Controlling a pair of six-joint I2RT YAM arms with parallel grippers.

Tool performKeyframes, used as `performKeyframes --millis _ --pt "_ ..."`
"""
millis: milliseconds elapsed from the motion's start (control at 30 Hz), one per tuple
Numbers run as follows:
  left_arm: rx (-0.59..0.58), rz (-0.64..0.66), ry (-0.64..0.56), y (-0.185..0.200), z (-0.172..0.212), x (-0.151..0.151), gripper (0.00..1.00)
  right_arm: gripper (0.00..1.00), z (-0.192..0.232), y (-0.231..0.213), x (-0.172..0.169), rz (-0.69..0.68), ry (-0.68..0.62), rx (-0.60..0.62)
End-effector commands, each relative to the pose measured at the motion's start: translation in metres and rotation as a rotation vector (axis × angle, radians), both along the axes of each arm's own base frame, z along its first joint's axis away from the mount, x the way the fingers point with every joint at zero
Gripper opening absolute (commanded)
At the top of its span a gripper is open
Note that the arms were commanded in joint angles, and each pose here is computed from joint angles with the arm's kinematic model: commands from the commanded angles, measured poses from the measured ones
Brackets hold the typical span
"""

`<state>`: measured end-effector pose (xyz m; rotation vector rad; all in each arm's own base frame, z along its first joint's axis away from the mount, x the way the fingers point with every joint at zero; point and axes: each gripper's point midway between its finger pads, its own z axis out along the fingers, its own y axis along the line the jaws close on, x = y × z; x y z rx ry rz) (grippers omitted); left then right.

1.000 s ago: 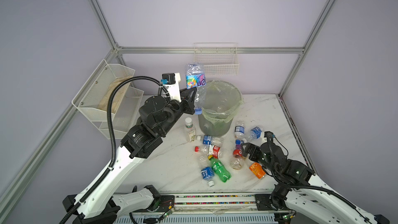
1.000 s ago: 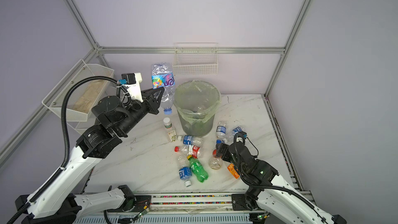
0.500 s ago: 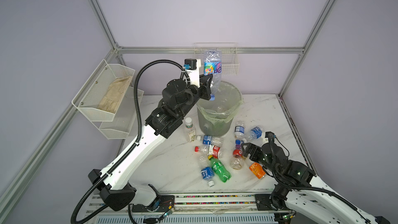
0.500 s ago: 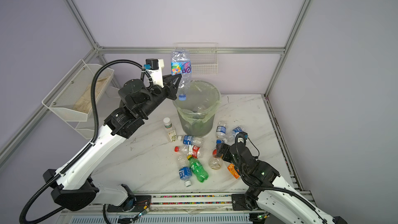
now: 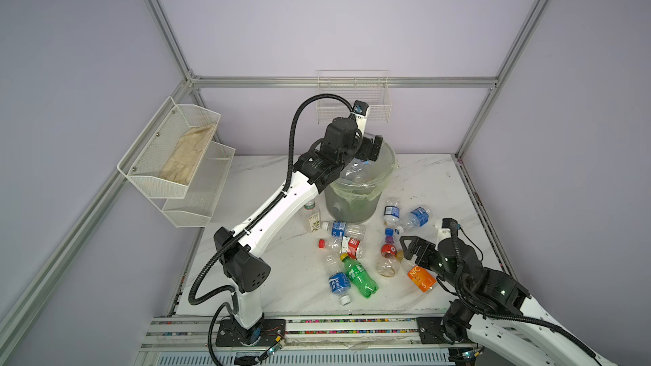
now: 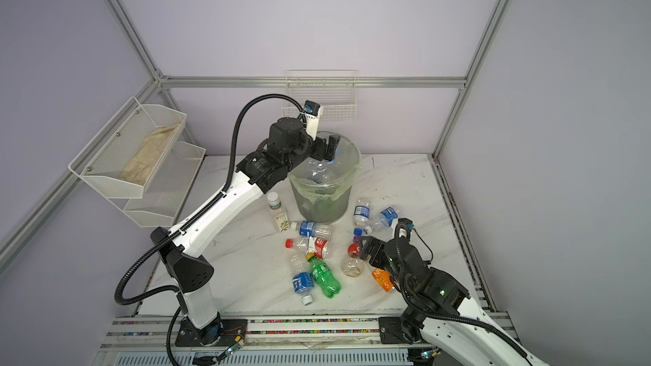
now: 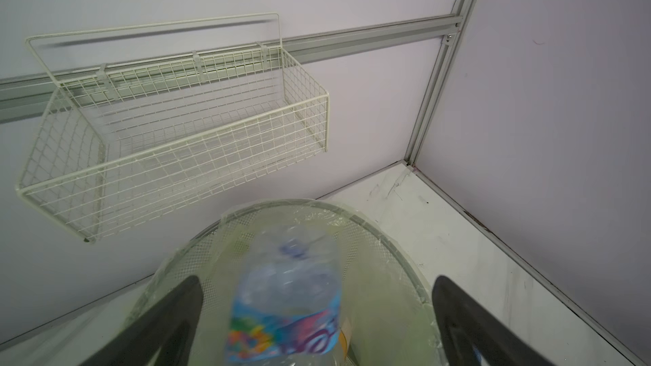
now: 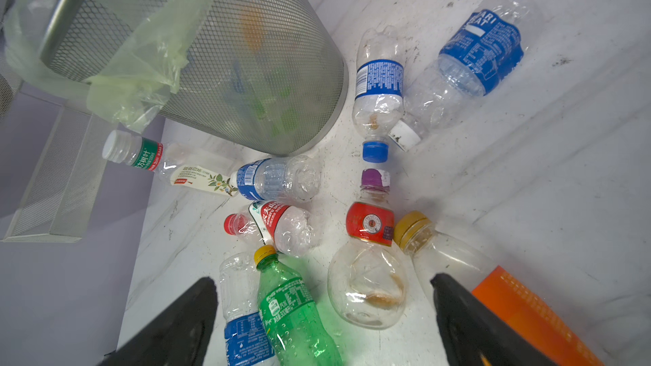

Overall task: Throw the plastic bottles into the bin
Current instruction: 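Open the left gripper to drop the bottle into the bin, then withdraw the left gripper while the right gripper lowers onto the yellow-capped green bottle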

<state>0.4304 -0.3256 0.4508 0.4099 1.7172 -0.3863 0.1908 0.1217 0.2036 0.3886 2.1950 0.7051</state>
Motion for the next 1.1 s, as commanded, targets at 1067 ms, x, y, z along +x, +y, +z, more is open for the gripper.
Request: performKeyframes --millis 1067 --pt "-0.320 0.075 -0.114 0.178 0.004 -0.190 1.00 0.97 -0.050 0.060 0.007 0.210 0.132 -0.004"
